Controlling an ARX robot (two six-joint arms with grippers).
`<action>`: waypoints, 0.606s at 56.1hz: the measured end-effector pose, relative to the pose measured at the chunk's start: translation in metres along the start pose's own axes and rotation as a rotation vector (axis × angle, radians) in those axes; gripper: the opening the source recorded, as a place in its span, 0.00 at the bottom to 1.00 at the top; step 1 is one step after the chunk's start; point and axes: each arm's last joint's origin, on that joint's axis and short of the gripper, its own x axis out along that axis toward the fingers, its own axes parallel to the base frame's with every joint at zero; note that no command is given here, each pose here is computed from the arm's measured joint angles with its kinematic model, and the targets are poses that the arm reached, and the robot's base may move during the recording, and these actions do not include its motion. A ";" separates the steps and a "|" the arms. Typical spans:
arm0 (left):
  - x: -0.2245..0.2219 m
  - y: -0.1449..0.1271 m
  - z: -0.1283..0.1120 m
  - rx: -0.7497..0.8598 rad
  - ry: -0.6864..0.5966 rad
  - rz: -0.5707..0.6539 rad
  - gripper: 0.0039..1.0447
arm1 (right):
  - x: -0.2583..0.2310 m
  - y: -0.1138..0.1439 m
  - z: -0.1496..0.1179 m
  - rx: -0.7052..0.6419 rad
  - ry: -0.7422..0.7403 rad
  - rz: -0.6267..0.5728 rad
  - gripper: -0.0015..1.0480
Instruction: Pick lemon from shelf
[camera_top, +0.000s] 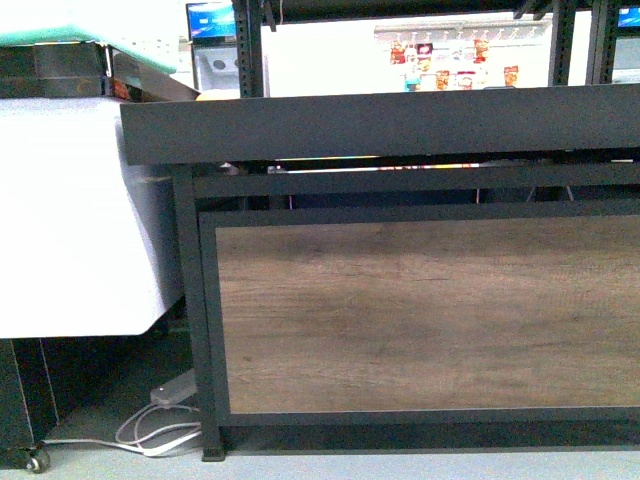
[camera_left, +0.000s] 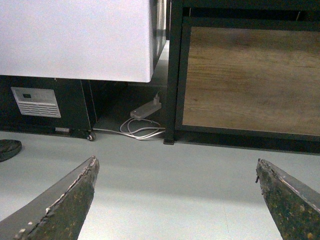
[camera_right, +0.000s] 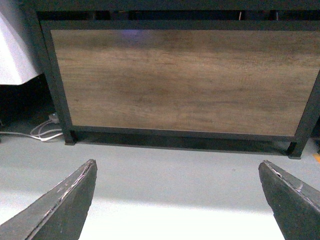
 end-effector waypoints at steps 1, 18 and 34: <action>0.000 0.000 0.000 0.000 0.000 0.000 0.92 | 0.000 0.000 0.000 0.000 0.000 0.000 0.93; 0.000 0.000 0.000 0.000 0.000 0.000 0.92 | 0.000 0.000 0.000 0.000 0.000 0.000 0.93; 0.000 0.000 0.000 0.000 0.000 0.000 0.92 | 0.000 0.000 0.000 0.000 0.000 0.000 0.93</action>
